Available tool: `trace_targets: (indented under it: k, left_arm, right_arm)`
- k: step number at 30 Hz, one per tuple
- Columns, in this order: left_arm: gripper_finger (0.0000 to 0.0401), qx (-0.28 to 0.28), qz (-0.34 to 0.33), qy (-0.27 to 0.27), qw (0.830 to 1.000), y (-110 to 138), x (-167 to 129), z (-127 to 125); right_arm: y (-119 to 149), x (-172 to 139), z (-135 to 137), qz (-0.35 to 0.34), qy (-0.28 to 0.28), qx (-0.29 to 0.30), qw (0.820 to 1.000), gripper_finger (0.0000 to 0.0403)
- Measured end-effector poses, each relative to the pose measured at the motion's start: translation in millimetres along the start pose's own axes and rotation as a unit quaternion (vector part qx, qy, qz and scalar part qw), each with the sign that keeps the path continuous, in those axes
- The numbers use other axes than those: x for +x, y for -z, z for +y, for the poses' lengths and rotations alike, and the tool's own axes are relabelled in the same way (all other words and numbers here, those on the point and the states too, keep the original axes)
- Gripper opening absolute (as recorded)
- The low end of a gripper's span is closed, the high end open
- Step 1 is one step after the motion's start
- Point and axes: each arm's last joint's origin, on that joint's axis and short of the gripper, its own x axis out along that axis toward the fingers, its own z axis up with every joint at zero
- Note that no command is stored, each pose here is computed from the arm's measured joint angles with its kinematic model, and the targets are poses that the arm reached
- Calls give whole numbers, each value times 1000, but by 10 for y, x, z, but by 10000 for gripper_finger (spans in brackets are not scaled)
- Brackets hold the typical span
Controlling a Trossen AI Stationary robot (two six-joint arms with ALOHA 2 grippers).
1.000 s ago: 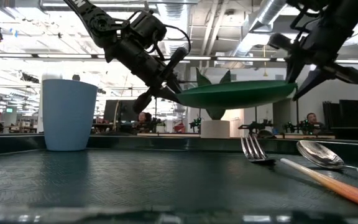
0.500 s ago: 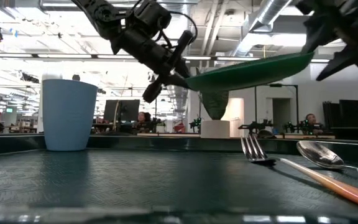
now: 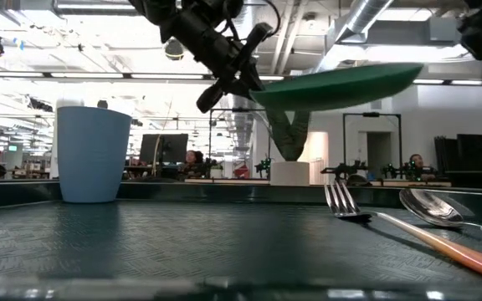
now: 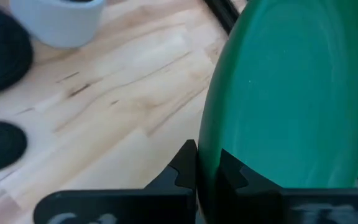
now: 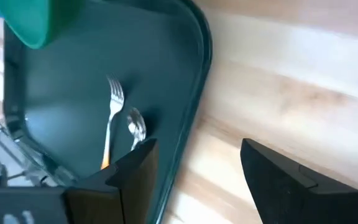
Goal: Pick and place plate/cup/fork/spoon on tray
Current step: Put the green plate on the bottom left of the serving tray
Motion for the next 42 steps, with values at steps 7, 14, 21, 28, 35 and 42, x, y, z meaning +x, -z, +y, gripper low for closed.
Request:
trace_targets:
  k: [7, 14, 21, 28, 35, 42]
  left_arm:
    - [0, 19, 19, -4, 1000, -71, -110, -193]
    - [0, 50, 74, -4, 996, 46, -511, -713]
    - [0, 27, 110, -38, 993, 624, -1104, -1291]
    - [0, -106, 92, -76, 987, 1415, -1591, -1556]
    - [0, -210, 79, -135, 965, 2042, -1965, -1537]
    - [0, -232, 133, -199, 943, 2511, -2089, -1379]
  right_arm:
    - [110, 34, -49, 0, 26, 7, 1000, 255]
    - [174, 70, -75, -2, 45, -36, 998, 255]
    - [284, 87, -109, 6, 54, -69, 996, 255]
    - [349, 77, -135, 13, 54, -88, 995, 255]
    - [351, 75, -138, 14, 54, -91, 994, 255]
    - [355, 77, -126, 17, 49, -106, 993, 255]
